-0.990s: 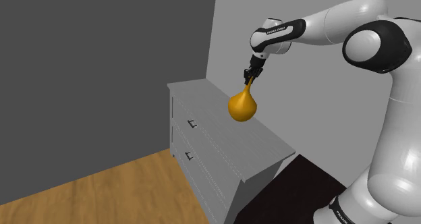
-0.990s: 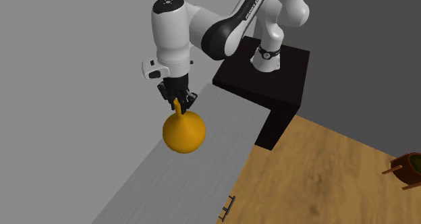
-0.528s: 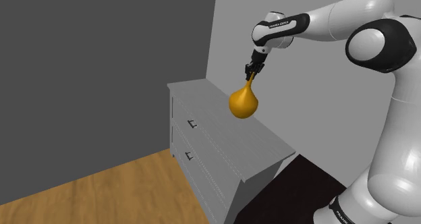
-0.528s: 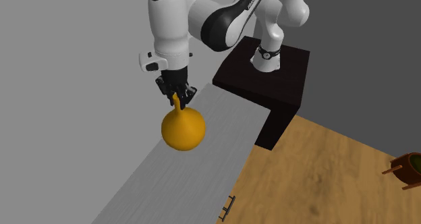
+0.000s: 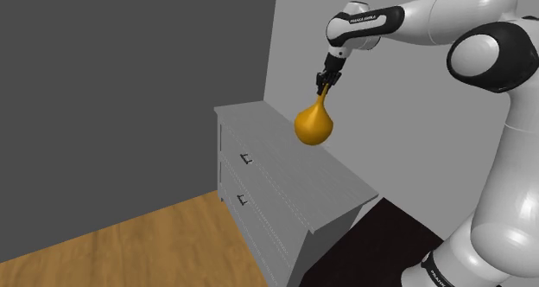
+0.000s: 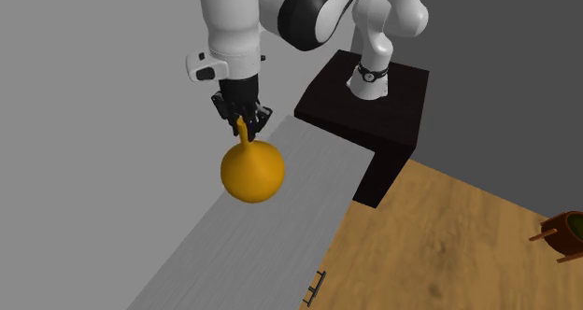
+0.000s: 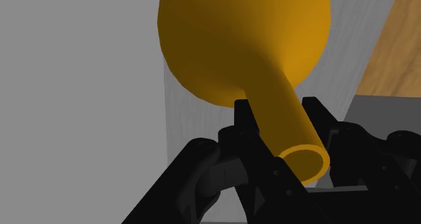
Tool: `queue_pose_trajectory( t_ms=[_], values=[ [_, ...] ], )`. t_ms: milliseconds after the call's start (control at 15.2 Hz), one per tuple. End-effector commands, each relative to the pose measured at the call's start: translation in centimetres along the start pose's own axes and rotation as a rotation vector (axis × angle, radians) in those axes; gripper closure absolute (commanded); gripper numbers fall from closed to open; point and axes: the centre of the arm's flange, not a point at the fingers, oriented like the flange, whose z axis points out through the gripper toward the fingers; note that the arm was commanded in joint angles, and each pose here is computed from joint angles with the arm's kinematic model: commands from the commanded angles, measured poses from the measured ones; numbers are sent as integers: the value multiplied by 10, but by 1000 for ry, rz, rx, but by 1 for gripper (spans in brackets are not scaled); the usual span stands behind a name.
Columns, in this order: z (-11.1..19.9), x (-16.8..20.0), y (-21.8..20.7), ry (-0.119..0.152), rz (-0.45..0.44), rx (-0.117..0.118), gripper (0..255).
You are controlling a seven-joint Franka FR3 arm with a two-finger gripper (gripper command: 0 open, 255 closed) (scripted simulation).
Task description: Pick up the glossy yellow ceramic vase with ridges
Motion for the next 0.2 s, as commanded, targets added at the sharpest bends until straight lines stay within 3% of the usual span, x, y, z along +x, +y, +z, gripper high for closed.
queue_pose_trajectory(
  t_ms=[0,132],
  values=[
    [-11,2,0,2,0,0,255],
    [-12,2,0,2,0,0,255]
  ],
)
